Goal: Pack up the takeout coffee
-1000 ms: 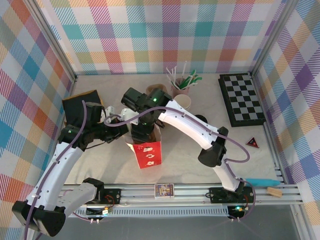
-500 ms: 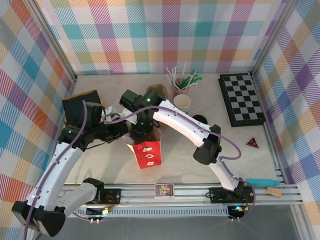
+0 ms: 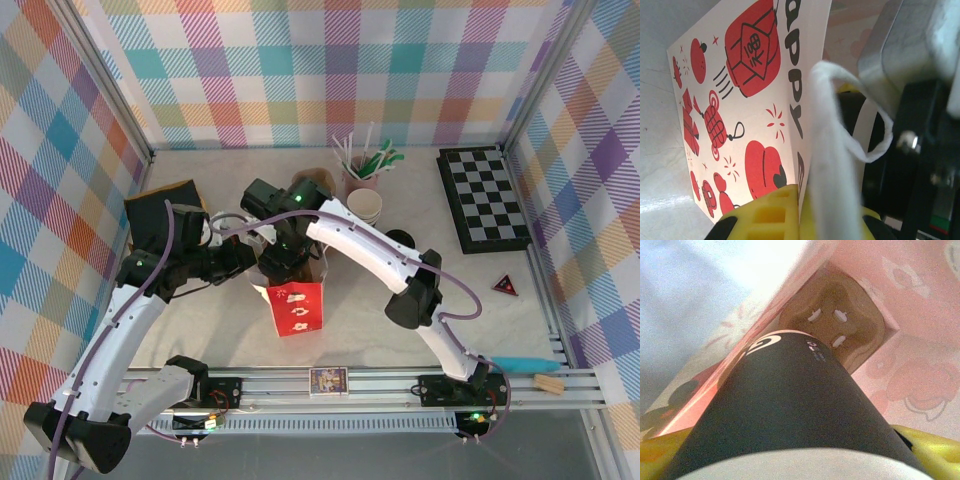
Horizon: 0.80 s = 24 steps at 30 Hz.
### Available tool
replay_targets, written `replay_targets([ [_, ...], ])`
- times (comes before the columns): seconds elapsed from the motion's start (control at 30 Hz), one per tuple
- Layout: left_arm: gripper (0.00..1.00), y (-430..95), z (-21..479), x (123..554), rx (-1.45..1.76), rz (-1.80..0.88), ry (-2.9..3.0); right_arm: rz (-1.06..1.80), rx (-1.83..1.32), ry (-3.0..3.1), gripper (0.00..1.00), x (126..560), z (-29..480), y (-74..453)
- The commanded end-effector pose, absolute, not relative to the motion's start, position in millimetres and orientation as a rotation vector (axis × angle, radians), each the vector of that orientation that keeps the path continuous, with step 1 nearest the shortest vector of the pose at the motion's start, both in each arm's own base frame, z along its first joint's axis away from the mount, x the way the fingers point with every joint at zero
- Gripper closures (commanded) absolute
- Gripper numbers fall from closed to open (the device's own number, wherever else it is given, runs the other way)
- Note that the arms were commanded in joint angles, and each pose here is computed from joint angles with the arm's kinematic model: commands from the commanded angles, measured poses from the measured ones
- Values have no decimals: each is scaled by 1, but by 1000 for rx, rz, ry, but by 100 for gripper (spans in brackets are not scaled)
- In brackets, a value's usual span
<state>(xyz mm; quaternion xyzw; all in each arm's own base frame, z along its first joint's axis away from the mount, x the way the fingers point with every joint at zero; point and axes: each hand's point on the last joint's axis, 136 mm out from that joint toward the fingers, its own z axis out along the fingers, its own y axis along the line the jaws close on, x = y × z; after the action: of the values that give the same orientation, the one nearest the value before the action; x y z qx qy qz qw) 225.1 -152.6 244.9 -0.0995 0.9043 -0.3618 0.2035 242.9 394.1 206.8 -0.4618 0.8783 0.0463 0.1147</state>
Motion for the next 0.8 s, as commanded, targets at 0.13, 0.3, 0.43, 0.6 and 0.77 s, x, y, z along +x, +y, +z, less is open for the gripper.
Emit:
replay_targets([
  [0.13, 100, -162, 254, 220, -228, -1081, 2519, 227, -980, 2701, 62, 255, 214, 401],
  [0.3, 100, -163, 254, 221, -228, -1083, 2520, 242, -872, 2746, 62, 256, 211, 403],
  [0.43, 100, -163, 254, 221, -221, -1085, 2520, 244, -812, 2805, 62, 254, 199, 406],
  [0.6, 100, -164, 255, 222, -218, -1087, 2519, 219, -752, 2845, 63, 256, 186, 407],
  [0.77, 100, -165, 255, 224, -212, -1096, 2515, 188, -683, 2887, 66, 257, 174, 407],
])
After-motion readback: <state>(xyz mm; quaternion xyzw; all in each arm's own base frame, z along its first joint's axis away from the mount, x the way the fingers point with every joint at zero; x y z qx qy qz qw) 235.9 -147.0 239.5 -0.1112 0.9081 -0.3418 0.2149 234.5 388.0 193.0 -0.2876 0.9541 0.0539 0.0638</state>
